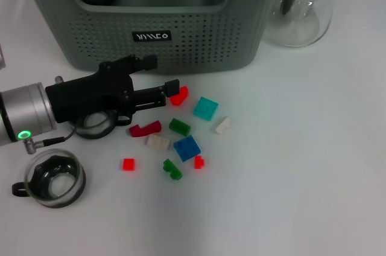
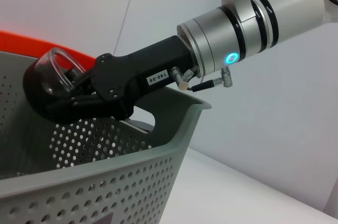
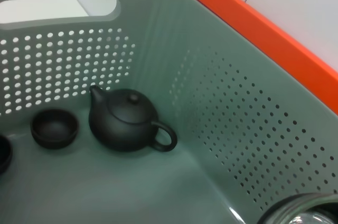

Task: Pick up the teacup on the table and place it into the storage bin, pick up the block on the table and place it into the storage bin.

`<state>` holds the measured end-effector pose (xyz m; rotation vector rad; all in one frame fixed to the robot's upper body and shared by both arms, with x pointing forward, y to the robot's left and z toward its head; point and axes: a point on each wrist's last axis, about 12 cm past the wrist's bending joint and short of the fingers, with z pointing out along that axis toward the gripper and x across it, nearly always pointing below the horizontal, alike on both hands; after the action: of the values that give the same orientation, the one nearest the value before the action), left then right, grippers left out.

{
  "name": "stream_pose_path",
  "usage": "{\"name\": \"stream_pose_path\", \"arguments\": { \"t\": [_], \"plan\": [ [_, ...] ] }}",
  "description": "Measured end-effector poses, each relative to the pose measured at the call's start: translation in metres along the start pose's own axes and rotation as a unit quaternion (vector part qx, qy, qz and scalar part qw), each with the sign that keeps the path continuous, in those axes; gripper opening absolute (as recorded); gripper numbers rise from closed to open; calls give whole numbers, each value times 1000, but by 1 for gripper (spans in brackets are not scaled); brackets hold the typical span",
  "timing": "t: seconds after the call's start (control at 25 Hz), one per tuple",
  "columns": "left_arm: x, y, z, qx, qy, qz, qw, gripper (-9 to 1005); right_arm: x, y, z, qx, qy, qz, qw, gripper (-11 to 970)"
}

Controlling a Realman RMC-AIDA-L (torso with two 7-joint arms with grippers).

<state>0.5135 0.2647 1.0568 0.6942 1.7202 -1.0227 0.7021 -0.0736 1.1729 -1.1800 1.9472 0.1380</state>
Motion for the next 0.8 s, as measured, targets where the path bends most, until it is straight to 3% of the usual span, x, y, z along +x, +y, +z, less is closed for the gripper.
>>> {"name": "stream_pose_path", "arguments": {
  "t": [0.8],
  "plan": [
    [1, 1, 0, -4, 1, 0, 1000, 835, 2, 0, 0, 0, 2, -2, 1000, 130]
  ]
}}
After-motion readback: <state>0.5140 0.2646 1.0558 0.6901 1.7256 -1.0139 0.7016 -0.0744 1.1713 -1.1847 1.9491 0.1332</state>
